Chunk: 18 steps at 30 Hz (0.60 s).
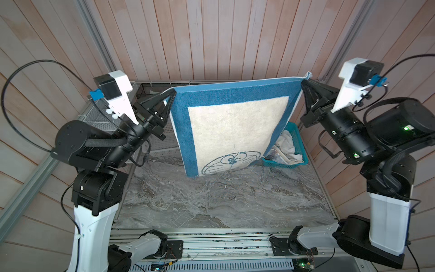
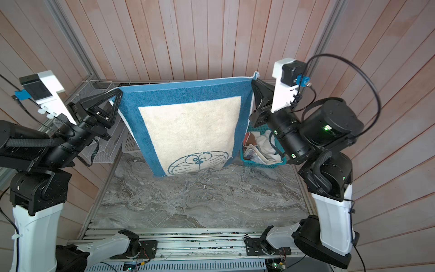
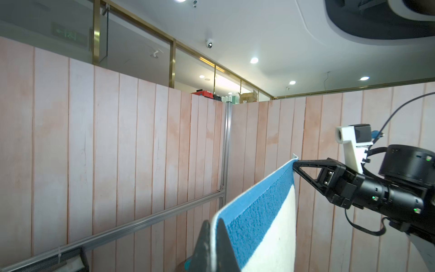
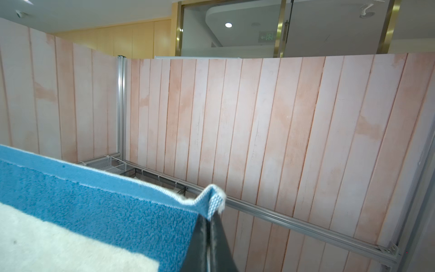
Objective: Fold and stack the towels
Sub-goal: 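Lift the towel again by its far corners with both grippers and hold it up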
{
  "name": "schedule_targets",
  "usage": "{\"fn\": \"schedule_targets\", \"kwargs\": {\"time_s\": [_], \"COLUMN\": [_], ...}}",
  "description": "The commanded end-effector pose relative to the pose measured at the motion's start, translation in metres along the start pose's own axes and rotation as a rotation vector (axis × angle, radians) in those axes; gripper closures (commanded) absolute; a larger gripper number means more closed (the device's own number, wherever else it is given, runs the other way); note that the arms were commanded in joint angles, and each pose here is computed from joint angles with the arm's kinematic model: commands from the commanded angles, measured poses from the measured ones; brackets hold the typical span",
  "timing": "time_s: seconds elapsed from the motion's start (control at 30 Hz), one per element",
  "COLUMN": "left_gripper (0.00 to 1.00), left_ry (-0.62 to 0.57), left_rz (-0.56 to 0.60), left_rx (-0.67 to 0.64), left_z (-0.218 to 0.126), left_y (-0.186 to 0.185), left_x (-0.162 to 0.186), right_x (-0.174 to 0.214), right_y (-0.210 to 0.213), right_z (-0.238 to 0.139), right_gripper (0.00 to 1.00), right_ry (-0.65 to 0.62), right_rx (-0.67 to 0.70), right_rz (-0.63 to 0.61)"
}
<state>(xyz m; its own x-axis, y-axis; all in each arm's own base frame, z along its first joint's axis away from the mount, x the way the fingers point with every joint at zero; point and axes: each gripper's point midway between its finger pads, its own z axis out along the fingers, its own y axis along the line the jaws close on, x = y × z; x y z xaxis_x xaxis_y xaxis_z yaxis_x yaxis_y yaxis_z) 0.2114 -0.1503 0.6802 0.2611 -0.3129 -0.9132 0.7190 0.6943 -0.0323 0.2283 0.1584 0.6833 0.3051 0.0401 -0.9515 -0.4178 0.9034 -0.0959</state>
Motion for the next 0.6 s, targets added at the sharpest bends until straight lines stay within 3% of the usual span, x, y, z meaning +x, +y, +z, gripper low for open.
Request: {"fn": "schedule_targets", "kwargs": {"time_s": [0.0, 0.3, 0.4, 0.57], "left_gripper": [1.00, 1.00, 1.00, 1.00], "left_ry": [0.004, 0.118, 0.165, 0.256], "left_rz": [0.036, 0.073, 0.031, -0.008], "left_rx": [-0.113, -0.230, -0.231, -0.257], "left_z": [0.006, 0.063, 0.086, 0.121], "left_y": [0.022, 0.090, 0.122, 0.174], "left_x": [-0.005, 0.035, 0.069, 0.142], "right_x": [-0.013, 0.009, 0.044, 0.137], "right_y": [-0.028, -0.034, -0.056, -0.096], "right_z": [-0.004, 0.057, 0.090, 0.147], "right_gripper": [1.00, 1.00, 1.00, 1.00], "right_ry": [-0.021, 0.002, 0.064, 0.207], "right_rx": [0.138, 0.288, 0.282, 0.192], "right_rz": [-0.031, -0.192, -0.173, -0.066]}}
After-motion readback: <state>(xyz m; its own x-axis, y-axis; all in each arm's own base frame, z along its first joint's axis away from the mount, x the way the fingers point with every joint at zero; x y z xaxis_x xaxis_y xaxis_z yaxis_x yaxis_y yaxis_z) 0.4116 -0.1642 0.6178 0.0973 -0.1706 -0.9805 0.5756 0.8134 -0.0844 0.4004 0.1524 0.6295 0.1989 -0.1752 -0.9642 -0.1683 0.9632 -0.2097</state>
